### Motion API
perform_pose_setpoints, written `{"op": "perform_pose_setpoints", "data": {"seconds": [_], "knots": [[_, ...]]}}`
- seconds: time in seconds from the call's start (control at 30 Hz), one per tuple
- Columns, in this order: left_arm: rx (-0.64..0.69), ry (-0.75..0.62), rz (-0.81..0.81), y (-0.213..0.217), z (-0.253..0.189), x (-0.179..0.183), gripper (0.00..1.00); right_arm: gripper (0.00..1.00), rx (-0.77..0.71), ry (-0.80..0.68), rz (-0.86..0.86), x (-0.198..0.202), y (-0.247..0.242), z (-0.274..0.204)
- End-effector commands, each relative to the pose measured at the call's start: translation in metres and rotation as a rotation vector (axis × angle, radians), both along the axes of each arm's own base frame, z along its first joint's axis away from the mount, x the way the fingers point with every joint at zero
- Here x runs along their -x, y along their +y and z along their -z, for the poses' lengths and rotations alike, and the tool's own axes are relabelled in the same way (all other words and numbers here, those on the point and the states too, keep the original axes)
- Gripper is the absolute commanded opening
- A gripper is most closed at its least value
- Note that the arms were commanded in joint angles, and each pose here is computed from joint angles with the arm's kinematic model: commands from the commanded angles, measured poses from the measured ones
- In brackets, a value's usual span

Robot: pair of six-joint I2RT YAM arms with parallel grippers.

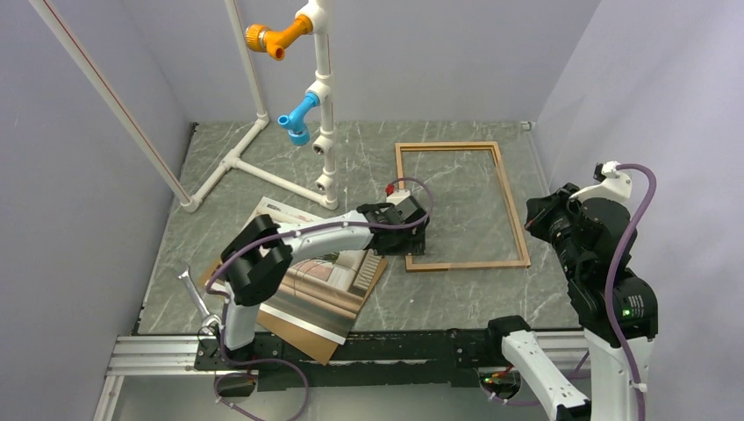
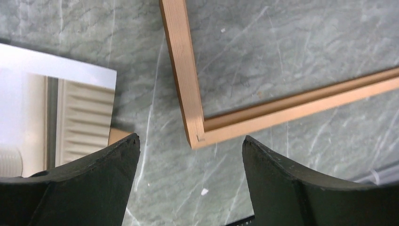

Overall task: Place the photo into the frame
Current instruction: Move the photo frame to the center of the board.

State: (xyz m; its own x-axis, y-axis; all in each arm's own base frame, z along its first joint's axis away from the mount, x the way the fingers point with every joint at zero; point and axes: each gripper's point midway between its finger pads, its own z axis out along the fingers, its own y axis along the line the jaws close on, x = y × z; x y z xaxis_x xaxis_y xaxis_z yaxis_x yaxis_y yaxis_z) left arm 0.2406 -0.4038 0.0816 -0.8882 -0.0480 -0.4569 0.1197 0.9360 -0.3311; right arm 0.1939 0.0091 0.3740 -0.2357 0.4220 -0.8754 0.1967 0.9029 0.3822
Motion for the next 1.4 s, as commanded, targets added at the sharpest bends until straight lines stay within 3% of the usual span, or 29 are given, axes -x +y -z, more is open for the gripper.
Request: {"op": "perform_pose_setpoints", "data": {"seconds": [0.0, 0.23, 0.37, 0.5, 0.67, 0.83, 1.1, 1.37], "knots": [[-0.03, -0.014, -0.014, -0.005, 0.008, -0.017, 0.83, 0.0, 0.026, -0.013, 0.016, 0.0, -0.005, -0.006], [-0.088, 0.005, 0.012, -0.005, 0.032, -0.024, 0.7, 0.0, 0.006, 0.005, -0.024, -0.006, 0.004, 0.002], [-0.123, 0.063, -0.004, 0.007, 0.048, -0.022, 0.58, 0.0, -0.004, 0.013, -0.042, -0.007, 0.008, 0.006], [-0.12, 0.092, -0.027, 0.022, 0.058, -0.023, 0.52, 0.0, -0.01, 0.023, -0.055, -0.008, 0.011, 0.011], [-0.158, 0.103, -0.044, 0.042, 0.06, -0.019, 0.3, 0.0, -0.018, 0.037, -0.074, -0.009, 0.015, 0.017], [-0.235, 0.133, -0.092, 0.067, 0.063, -0.01, 0.27, 0.0, -0.039, 0.044, -0.096, -0.012, 0.021, 0.024], [-0.183, 0.187, -0.104, 0.076, 0.066, 0.013, 0.08, 0.0, -0.044, 0.06, -0.109, -0.014, 0.024, 0.033], [-0.18, 0.226, -0.116, 0.088, 0.073, 0.035, 0.0, 0.0, -0.05, 0.074, -0.129, -0.017, 0.028, 0.039]]}}
